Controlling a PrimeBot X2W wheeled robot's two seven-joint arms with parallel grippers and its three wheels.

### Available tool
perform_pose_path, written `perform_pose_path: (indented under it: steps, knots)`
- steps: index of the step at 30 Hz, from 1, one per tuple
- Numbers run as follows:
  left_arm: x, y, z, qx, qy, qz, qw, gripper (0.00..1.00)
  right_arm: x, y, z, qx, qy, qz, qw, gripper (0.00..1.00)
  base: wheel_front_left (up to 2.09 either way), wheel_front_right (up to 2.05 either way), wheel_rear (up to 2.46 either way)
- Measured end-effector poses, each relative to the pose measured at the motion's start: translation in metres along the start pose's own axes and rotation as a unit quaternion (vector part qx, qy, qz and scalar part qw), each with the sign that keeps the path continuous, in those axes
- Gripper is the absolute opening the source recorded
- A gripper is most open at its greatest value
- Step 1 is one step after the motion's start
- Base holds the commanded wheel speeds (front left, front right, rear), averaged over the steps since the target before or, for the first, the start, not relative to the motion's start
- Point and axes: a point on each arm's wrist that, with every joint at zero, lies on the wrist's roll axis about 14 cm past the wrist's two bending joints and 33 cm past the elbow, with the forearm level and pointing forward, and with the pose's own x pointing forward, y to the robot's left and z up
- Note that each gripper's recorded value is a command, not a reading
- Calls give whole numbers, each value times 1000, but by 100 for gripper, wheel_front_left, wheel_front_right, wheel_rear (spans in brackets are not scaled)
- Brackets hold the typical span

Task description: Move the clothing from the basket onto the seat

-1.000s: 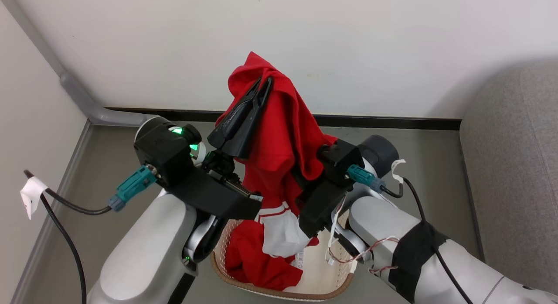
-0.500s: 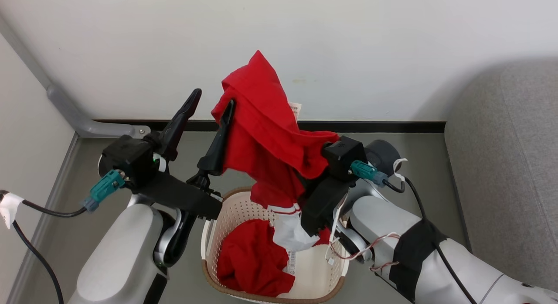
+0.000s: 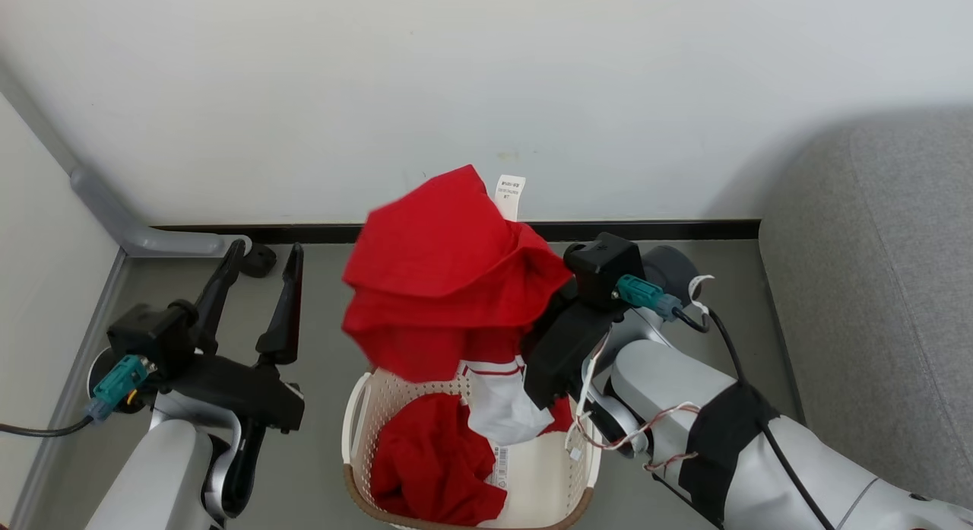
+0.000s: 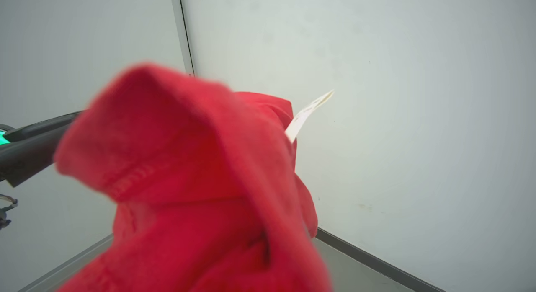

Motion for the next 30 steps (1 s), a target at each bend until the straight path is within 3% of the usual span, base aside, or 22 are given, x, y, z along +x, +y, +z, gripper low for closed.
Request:
perform_pose_path:
  steps: [8, 15, 24, 30]
  knots:
    - [-18, 21, -29, 8, 41, 37, 998, 100, -1, -4, 0, 6, 0, -6, 1000, 0, 0, 0, 0]
    - [-21, 17, -36, 4, 47, 36, 998, 100, -3, -8, 2, 9, -3, -13, 1000, 0, 0, 0, 0]
    - [-20, -5, -37, 4, 40, 5, 999, 100, -8, -23, 9, 9, -12, -38, 999, 0, 0, 0, 0]
    - [-14, -49, -40, -14, 34, -52, 998, 100, -20, -50, 18, -2, -18, -79, 997, 0, 0, 0, 0]
